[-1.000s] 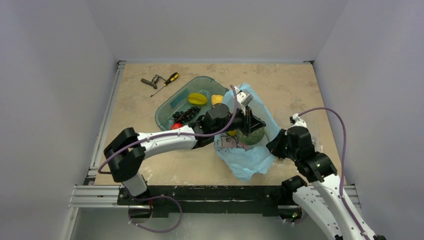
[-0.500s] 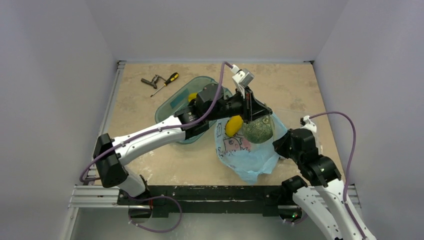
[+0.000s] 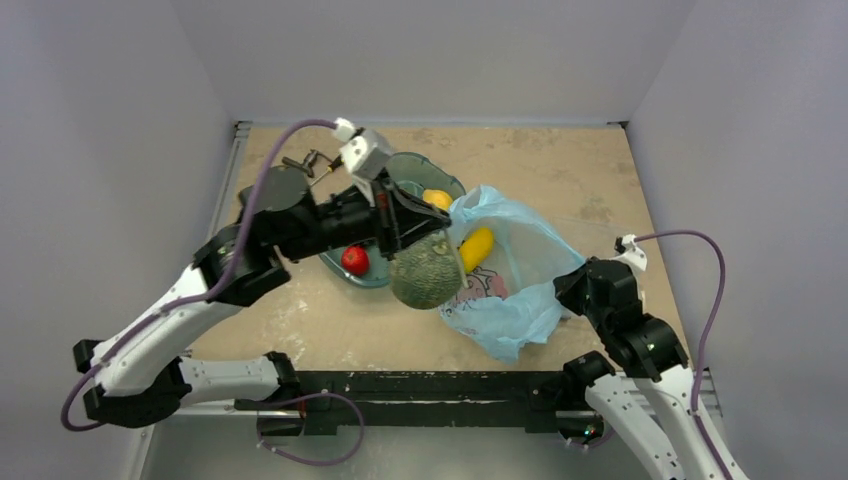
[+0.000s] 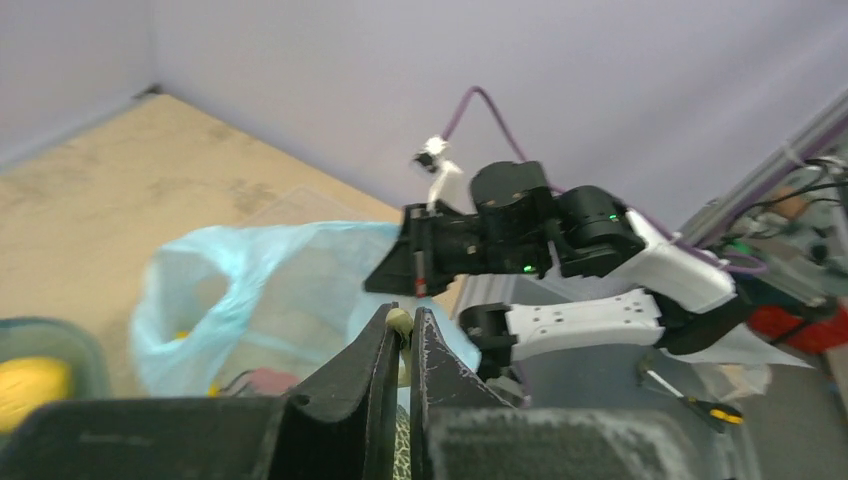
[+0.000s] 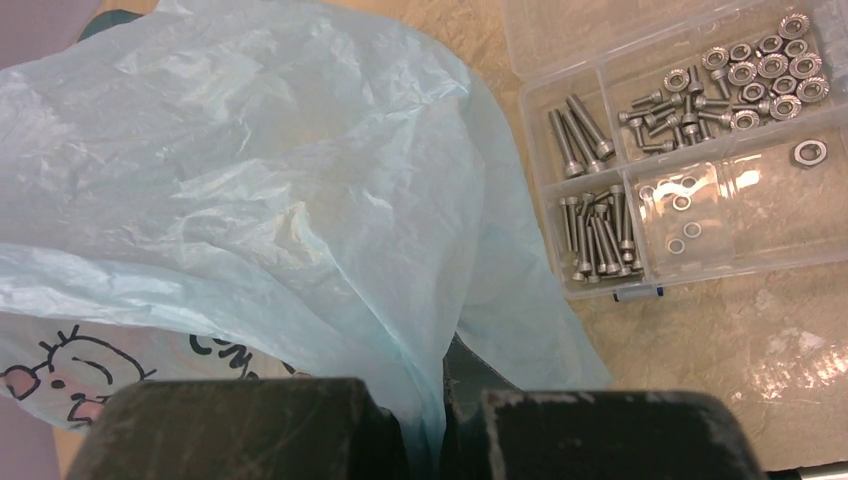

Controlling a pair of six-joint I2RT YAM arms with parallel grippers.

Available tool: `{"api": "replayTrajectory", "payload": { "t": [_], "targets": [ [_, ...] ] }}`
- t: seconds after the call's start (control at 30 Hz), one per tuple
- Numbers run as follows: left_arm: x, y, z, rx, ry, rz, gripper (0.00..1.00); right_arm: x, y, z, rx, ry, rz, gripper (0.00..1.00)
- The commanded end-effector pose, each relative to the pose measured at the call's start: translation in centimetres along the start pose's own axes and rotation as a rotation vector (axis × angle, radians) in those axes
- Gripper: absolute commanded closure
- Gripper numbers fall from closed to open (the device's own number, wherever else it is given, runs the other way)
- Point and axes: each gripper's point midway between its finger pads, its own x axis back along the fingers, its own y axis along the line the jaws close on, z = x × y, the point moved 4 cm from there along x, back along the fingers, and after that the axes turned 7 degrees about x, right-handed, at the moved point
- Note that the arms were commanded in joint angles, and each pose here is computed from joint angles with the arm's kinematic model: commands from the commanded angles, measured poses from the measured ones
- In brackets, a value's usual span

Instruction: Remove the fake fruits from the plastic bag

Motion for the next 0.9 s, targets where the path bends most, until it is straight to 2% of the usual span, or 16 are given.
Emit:
{"api": "replayTrajectory", "payload": {
  "t": [0.0, 0.13, 0.23, 0.3, 0.43, 0.63, 0.87],
  "targets": [
    [5.8, 3.5, -0.3, -0.115, 0.013, -0.277, 1.00, 0.5, 0.3, -1.2, -0.037, -0.059, -0.010, 1.00],
    [9.2, 7.5, -0.4, -0.146, -0.015, -0.535, 1.00, 0.6, 0.4, -1.1, -0.028, -0.053, -0.022, 1.00],
    [10.5, 10.2, -0.5, -0.106, -0.074, -0.676, 1.00, 0.6, 0.5, -1.2, -0.025, -0.055, -0.028, 1.00],
    [10.3, 11.8, -0.9, -0.077, -0.145, -0.701, 1.00, 0.7, 0.6, -1.3, -0.024, -0.060, -0.031, 1.00],
    [9.5, 16.1, -0.3, -0.013, -0.176, -0.810, 1.00, 0.5, 0.6, -1.3, -0.027, -0.059, -0.022, 1.00],
    [6.9, 22.0, 2.6, 0.053, -0.152, -0.921, 1.00, 0.4, 0.6, -1.2, -0.017, -0.049, -0.020, 1.00],
    [4.8, 26.6, 6.0, 0.094, -0.088, -1.012, 1.00, 0.4, 0.8, -1.1, -0.010, -0.045, -0.034, 1.00]
  ]
}}
